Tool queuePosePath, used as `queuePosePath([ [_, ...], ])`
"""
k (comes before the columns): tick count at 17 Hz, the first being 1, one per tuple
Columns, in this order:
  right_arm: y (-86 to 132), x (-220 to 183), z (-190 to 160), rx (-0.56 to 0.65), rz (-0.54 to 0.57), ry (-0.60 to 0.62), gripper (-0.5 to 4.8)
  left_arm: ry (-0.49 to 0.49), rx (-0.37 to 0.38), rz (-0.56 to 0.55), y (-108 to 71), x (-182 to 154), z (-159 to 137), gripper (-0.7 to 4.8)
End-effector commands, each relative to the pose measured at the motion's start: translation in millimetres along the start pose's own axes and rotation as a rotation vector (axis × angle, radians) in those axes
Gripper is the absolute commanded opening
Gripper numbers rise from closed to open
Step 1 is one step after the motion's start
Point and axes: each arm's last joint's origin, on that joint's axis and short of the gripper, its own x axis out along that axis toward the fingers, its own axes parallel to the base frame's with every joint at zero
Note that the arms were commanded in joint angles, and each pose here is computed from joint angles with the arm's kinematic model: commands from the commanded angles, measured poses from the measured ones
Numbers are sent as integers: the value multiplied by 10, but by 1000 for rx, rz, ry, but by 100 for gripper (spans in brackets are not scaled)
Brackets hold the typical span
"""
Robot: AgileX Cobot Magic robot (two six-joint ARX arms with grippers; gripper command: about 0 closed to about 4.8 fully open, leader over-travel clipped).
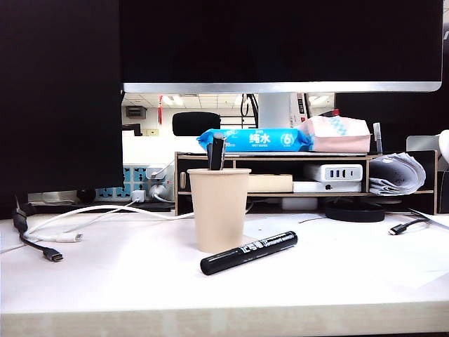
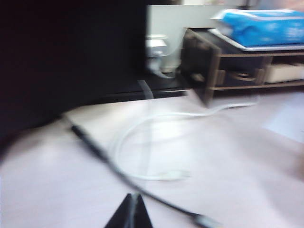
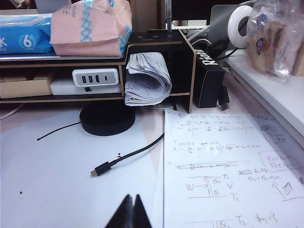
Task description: Pick up the marker and insert it into the paper cup.
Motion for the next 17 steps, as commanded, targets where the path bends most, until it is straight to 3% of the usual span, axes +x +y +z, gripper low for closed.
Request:
queuePosePath([
  [1, -1, 4, -1, -2, -5, -12, -5, -4, 17, -146, -139, 2, 5, -5],
  [3, -1, 4, -1, -2, -5, -12, -5, -1, 27, -300, -285, -17, 1, -5],
  [8, -1, 4, -1, -2, -5, -12, -5, 2, 40, -517, -485, -82, -7, -5],
  [16, -1, 4, -1, -2, -5, -12, -5, 3, 42, -542, -507, -92, -9, -5],
  [17, -1, 4, -1, -2, -5, -12, -5, 81, 53, -539, -502, -94, -84, -5],
])
